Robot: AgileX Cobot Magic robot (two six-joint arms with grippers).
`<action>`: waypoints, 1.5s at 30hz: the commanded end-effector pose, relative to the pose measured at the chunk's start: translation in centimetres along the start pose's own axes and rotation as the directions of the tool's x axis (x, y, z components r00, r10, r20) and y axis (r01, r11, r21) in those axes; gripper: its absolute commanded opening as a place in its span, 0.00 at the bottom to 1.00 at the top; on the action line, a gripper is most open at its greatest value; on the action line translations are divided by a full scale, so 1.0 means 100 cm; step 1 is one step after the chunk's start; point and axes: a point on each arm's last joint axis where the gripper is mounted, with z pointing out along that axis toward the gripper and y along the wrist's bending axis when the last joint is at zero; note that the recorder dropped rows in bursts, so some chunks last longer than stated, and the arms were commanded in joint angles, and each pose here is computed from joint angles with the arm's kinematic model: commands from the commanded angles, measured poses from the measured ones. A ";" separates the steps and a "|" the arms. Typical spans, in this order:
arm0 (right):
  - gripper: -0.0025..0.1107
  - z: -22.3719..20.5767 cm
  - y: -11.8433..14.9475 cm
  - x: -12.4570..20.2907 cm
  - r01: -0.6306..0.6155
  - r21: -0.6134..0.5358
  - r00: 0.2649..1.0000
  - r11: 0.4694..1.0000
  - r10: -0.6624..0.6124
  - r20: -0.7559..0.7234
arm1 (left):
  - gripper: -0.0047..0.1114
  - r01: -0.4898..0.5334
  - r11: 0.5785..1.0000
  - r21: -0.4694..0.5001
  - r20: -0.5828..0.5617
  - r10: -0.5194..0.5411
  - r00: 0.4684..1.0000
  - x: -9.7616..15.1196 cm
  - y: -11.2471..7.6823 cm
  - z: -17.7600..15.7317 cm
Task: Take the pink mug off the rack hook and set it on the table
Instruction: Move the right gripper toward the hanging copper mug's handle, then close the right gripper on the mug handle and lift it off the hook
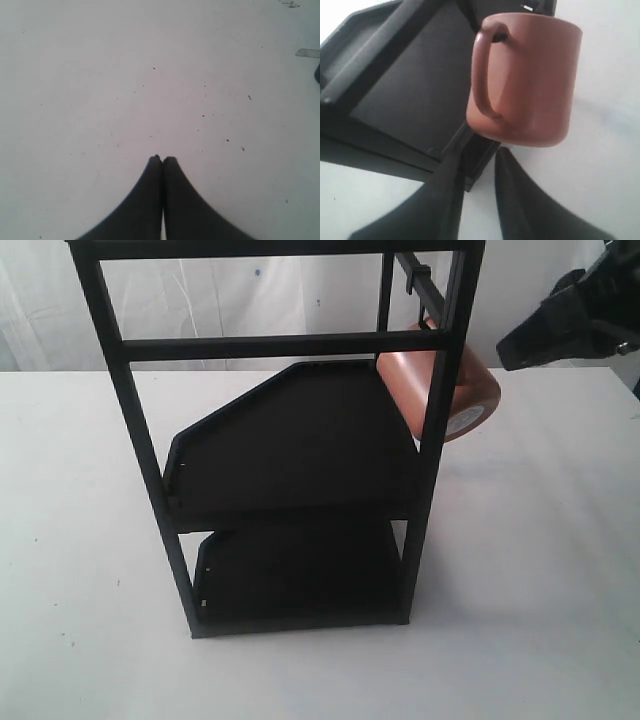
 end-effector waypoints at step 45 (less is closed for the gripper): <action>0.24 0.077 -0.008 -0.018 0.073 0.077 0.995 0.994 -0.078 0.059 | 0.04 -0.001 1.000 0.010 -0.016 0.001 1.000 0.002 -0.001 0.000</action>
